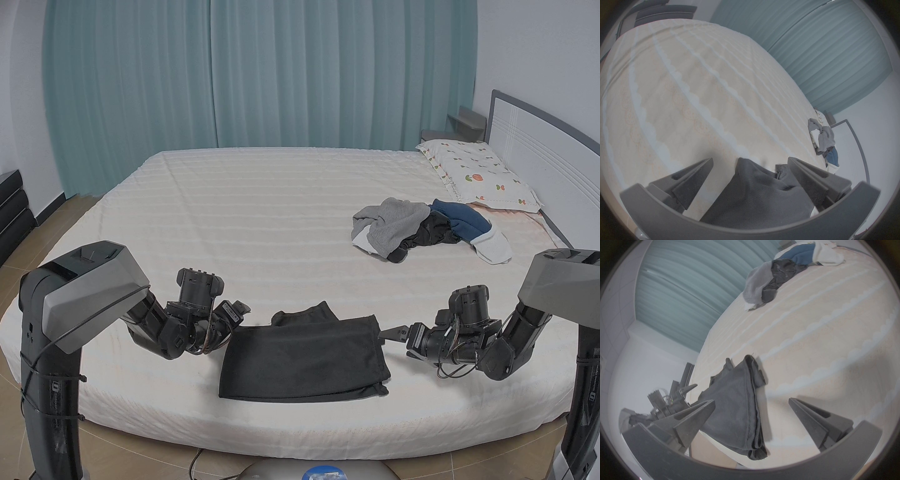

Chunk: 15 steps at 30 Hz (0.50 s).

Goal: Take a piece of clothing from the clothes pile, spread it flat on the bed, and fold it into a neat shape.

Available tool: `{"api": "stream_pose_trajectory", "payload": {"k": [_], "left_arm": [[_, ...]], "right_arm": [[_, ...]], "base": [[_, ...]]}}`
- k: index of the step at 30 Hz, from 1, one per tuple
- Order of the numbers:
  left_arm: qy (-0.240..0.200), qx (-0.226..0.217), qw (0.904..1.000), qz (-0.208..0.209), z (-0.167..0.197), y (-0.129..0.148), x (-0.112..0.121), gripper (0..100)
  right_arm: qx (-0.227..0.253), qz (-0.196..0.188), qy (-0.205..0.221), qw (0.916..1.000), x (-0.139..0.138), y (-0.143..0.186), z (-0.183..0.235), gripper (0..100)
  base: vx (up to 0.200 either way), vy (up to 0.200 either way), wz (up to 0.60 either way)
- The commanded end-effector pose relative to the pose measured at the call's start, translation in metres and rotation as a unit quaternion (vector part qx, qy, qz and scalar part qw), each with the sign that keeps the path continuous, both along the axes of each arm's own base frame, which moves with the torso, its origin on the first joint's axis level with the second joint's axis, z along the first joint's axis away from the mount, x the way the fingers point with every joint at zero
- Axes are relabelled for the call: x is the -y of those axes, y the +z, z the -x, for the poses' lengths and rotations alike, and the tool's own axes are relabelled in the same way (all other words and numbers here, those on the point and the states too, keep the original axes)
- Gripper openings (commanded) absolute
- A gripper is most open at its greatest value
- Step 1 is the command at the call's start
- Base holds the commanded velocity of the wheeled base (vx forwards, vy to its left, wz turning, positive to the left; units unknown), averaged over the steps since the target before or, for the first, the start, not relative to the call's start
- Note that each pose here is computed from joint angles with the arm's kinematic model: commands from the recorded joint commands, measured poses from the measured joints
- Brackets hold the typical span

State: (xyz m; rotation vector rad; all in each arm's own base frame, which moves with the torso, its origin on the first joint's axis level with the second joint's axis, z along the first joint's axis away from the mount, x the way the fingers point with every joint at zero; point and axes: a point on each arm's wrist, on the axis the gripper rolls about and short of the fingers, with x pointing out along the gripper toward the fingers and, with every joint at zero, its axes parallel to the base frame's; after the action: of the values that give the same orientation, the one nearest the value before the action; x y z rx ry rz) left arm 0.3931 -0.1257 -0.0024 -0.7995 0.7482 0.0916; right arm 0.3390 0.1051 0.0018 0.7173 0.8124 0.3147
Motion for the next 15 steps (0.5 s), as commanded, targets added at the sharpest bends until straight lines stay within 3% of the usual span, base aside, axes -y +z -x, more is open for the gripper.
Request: {"api": "stream_pose_trajectory", "payload": {"k": [1, 4, 7, 12, 15], "left_arm": [[-0.012, 0.01, 0.9998, 0.01, 0.017, 0.003, -0.005, 100], [-0.081, 0.01, 0.9962, 0.031, 0.033, 0.001, -0.006, 100], [-0.129, 0.029, 0.9912, 0.01, 0.035, -0.005, -0.011, 100], [-0.169, 0.046, 0.9841, -0.03, 0.036, -0.019, -0.012, 100], [-0.176, 0.052, 0.9826, -0.03, 0.036, -0.021, -0.012, 100]], "right_arm": [[-0.003, -0.031, -0.023, 0.9992, 0.013, 0.006, -0.014, 100], [-0.01, -0.061, -0.025, 0.9977, 0.024, 0.008, -0.021, 100], [-0.014, -0.079, -0.027, 0.9964, 0.031, 0.01, -0.025, 100], [-0.019, -0.091, -0.022, 0.9954, 0.039, 0.007, -0.028, 100], [-0.022, -0.091, -0.021, 0.9954, 0.039, 0.005, -0.029, 100]], "base": [[0.0, 0.0, 0.0], [0.0, 0.0, 0.0], [0.0, 0.0, 0.0], [0.0, 0.0, 0.0], [0.0, 0.0, 0.0]]}}
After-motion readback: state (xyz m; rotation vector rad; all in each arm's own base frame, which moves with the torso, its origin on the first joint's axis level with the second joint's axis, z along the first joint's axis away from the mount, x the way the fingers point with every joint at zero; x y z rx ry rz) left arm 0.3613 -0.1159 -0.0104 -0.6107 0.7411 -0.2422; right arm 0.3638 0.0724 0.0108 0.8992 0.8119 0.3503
